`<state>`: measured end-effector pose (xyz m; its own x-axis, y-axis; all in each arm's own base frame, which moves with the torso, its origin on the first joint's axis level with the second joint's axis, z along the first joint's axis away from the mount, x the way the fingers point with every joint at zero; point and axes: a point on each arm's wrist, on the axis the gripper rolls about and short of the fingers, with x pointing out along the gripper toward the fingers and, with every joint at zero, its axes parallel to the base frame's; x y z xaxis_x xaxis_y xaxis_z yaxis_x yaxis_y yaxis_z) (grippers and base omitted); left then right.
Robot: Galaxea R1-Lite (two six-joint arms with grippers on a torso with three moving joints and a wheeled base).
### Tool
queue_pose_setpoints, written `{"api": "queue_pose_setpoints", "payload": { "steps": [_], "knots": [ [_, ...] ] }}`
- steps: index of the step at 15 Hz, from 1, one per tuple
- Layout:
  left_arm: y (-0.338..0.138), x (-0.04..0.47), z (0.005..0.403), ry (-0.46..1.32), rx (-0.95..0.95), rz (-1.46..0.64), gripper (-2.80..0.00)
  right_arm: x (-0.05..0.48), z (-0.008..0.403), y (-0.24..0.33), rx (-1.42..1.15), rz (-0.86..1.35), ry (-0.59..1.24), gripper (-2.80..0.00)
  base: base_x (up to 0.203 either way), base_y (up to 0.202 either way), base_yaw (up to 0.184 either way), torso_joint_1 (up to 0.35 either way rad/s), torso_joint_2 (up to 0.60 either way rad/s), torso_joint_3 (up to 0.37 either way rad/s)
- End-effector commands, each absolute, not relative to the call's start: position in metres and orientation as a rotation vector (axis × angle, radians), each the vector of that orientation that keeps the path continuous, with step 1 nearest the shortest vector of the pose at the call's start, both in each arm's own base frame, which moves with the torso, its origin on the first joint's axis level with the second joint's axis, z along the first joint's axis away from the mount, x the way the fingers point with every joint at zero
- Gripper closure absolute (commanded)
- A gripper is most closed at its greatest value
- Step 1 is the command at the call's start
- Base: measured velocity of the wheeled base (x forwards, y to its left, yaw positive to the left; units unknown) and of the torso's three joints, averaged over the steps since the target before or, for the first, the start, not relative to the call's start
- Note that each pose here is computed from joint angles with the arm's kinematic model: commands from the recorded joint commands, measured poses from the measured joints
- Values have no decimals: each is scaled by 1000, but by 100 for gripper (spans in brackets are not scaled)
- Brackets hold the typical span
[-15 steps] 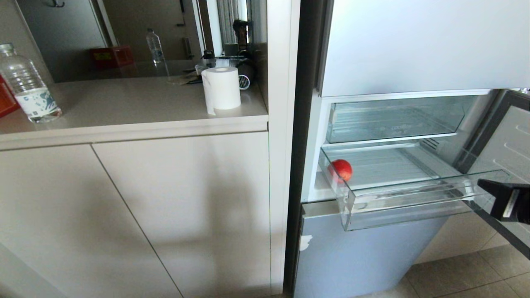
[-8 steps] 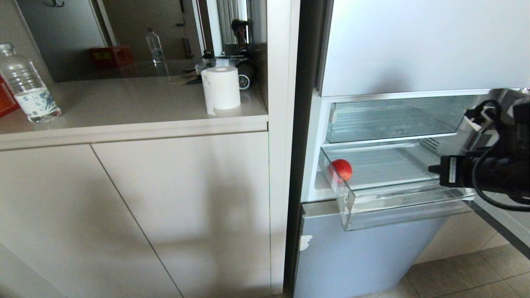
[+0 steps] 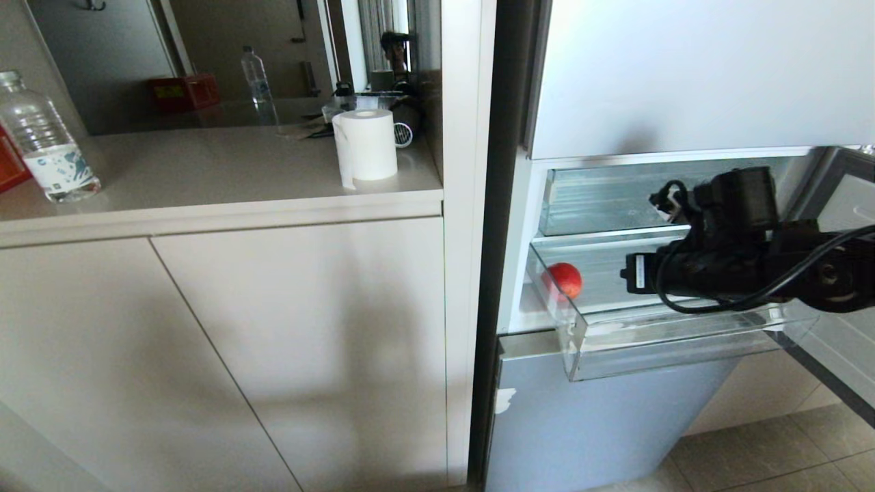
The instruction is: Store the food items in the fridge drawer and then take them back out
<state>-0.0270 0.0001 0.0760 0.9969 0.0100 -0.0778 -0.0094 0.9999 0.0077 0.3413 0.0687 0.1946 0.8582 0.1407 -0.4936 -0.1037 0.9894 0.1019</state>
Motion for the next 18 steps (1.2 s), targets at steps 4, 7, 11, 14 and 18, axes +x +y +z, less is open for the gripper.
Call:
{"api": "queue_pose_setpoints", "payload": {
  "steps": [4,7,11,14,18],
  "knots": [
    [0,-27,76,78,8,10,0,362,173,74,71,109,605,0,0,0,0,0,0,0],
    [0,-27,76,78,8,10,0,362,187,75,106,80,674,0,0,0,0,0,0,0],
    [0,-27,76,78,8,10,0,351,198,72,124,40,839,0,0,0,0,0,0,0],
    [0,-27,76,78,8,10,0,348,202,70,140,24,854,0,0,0,0,0,0,0],
    [0,-27,76,78,6,10,0,335,208,66,169,4,883,0,0,0,0,0,0,0]
  ]
}}
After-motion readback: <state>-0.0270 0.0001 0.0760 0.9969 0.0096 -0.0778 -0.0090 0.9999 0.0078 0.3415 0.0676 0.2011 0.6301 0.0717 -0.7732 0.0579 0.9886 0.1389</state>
